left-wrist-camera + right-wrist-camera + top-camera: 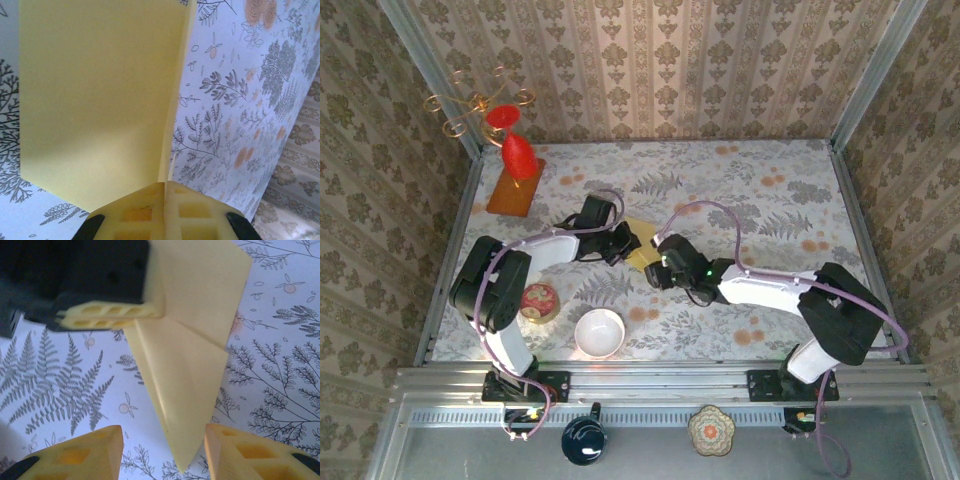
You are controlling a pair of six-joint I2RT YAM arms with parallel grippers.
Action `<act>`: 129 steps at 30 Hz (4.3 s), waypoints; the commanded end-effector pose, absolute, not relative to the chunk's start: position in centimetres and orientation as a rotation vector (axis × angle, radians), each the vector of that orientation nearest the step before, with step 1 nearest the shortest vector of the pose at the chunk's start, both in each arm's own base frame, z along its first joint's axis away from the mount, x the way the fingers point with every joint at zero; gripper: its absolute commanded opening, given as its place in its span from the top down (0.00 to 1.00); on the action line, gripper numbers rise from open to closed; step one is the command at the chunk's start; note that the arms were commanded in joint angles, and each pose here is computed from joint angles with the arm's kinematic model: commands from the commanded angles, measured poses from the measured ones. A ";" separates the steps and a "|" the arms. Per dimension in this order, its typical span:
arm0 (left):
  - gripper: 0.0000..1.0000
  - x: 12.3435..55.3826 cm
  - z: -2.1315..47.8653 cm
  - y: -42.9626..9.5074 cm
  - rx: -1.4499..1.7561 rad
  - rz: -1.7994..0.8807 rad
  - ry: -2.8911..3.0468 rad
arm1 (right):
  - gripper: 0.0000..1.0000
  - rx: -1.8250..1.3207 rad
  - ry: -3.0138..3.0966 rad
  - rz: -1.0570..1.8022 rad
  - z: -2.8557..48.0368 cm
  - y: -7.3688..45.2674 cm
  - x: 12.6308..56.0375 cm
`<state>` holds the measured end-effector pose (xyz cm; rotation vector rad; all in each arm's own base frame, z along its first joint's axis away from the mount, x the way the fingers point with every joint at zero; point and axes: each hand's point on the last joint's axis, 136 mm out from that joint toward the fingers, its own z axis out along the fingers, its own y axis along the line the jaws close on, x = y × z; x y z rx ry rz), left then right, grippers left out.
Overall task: Fold a paper plane with a square sheet of paper (pick it up from the middle)
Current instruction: Fourth fold the wing at the center of the table.
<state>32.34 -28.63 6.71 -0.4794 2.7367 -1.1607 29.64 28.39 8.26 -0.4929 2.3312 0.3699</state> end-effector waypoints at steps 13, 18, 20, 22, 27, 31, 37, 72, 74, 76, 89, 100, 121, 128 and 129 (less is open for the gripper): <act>0.95 32.3 6.9 -28.4 -0.518 -1.091 2.755 | 0.59 -0.566 2.293 0.177 5.4 30.2 30.9; 0.94 32.2 6.9 -28.4 -0.520 -1.092 2.758 | 0.61 -0.554 2.295 0.134 4.8 30.1 31.4; 0.94 32.1 6.9 -28.4 -0.521 -1.091 2.761 | 0.61 -0.550 2.298 0.117 4.6 29.9 31.5; 0.93 32.1 7.0 -28.4 -0.518 -1.092 2.760 | 0.62 -0.552 2.299 0.107 4.4 29.8 31.5; 0.92 32.1 6.9 -28.4 -0.519 -1.092 2.765 | 0.63 -0.557 2.303 0.083 3.9 29.6 31.6; 0.91 32.1 7.0 -28.4 -0.508 -1.090 2.762 | 0.65 -0.572 2.307 0.075 3.6 29.6 31.5; 0.86 32.3 7.1 -28.2 -0.501 -1.086 2.760 | 0.72 -0.595 2.302 0.063 3.6 29.5 31.5; 0.79 31.7 5.5 -24.2 -0.525 -1.122 2.723 | 0.84 -0.775 2.273 0.232 3.9 30.4 30.6; 0.81 31.9 5.0 -24.5 -0.530 -1.130 2.732 | 0.83 -0.775 2.275 0.245 3.8 30.5 30.6; 0.82 32.1 4.7 -24.7 -0.531 -1.132 2.735 | 0.82 -0.775 2.276 0.252 3.8 30.5 30.6; 0.86 30.8 1.9 -25.5 -0.540 -1.057 2.839 | 0.76 -0.756 2.284 0.251 3.8 31.0 31.4; 0.87 30.3 1.5 -25.5 -0.544 -1.041 2.855 | 0.73 -0.735 2.302 0.247 3.5 31.1 31.7; 0.81 31.5 4.2 -24.9 -0.534 -1.047 2.770 | 0.92 -0.737 2.342 0.338 2.9 31.2 31.0; 0.77 32.1 5.3 -21.7 -0.620 -1.015 2.679 | 0.97 -0.701 2.380 0.528 2.8 32.0 30.4; 0.77 32.1 5.5 -21.5 -0.624 -1.018 2.666 | 0.97 -0.690 2.385 0.556 2.8 32.0 30.4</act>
